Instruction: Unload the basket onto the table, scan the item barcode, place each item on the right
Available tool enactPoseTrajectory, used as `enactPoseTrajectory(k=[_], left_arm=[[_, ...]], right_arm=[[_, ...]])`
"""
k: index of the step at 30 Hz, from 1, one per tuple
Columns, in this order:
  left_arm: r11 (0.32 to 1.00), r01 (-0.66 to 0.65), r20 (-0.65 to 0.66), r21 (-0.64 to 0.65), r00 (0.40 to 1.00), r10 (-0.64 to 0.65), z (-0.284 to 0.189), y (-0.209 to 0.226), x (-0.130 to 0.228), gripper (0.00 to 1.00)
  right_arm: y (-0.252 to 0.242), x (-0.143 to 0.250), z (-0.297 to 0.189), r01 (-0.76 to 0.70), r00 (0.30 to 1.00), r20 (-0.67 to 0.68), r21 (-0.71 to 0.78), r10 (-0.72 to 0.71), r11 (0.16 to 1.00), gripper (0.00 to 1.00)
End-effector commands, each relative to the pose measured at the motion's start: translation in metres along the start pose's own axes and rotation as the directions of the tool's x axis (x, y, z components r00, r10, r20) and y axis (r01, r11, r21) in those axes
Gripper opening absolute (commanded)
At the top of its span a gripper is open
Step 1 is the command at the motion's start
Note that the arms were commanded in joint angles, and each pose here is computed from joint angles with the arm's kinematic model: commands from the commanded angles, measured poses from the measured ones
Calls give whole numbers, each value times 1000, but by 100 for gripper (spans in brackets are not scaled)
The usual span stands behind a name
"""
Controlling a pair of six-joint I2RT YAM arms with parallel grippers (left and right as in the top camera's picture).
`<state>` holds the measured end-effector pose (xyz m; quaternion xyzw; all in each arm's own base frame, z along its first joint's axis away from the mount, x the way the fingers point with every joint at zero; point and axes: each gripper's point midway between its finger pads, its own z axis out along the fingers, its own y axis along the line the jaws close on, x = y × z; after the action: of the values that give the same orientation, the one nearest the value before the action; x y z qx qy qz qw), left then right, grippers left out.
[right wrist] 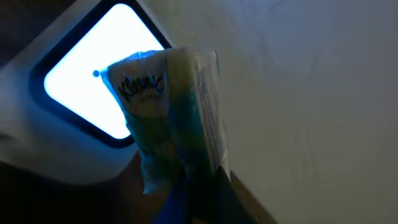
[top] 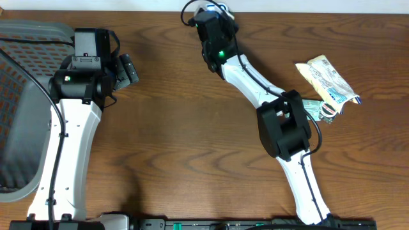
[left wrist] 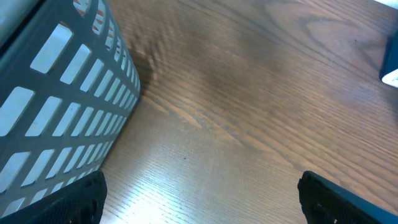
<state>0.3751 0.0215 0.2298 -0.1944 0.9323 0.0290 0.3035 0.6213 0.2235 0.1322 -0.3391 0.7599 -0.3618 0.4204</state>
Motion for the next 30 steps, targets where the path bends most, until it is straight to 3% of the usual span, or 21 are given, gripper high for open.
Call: enactPoseTrajectory(k=[1,5,9,10,14,17,21,25,30], left_arm=[[1000,9,19,-7,1000,-9,-5,2,-6,97],[1000,10,19,-7,1000,-9,-5,2,-6,98],[1000,10,19,-7,1000,-9,-5,2,-6,98],[1000,10,19,-7,1000,-9,-5,2,-6,98],[1000,10,20,-7,1000,-9,-5,2,-6,97],[1000,10,19,-7,1000,-9,-5,2,-6,97],[1000,10,19,-7,1000,-9,-5,2,-6,98],[1000,9,19,-7,1000,-9,-5,2,-6,98],[1000,9,20,-7,1000,-9,-5,2,-6,98]], right_arm=[[-61,-33,-52,-230,967,93,-64,235,971,1],[-85,-37,-84,-350,920,103,-219,379,911,1],[-97,-38,-134,-448,849,46,-465,527,763,1],[-101,-33,-158,-491,811,-16,-561,584,666,1],[-116,1,-196,-635,709,-245,-630,661,447,1],[-120,38,-212,-702,671,-391,-608,630,370,1],[-115,97,-219,-809,584,-599,-485,548,333,1],[-99,154,-215,-869,483,-753,-348,447,352,1],[-69,206,-195,-890,392,-838,-240,380,388,1]])
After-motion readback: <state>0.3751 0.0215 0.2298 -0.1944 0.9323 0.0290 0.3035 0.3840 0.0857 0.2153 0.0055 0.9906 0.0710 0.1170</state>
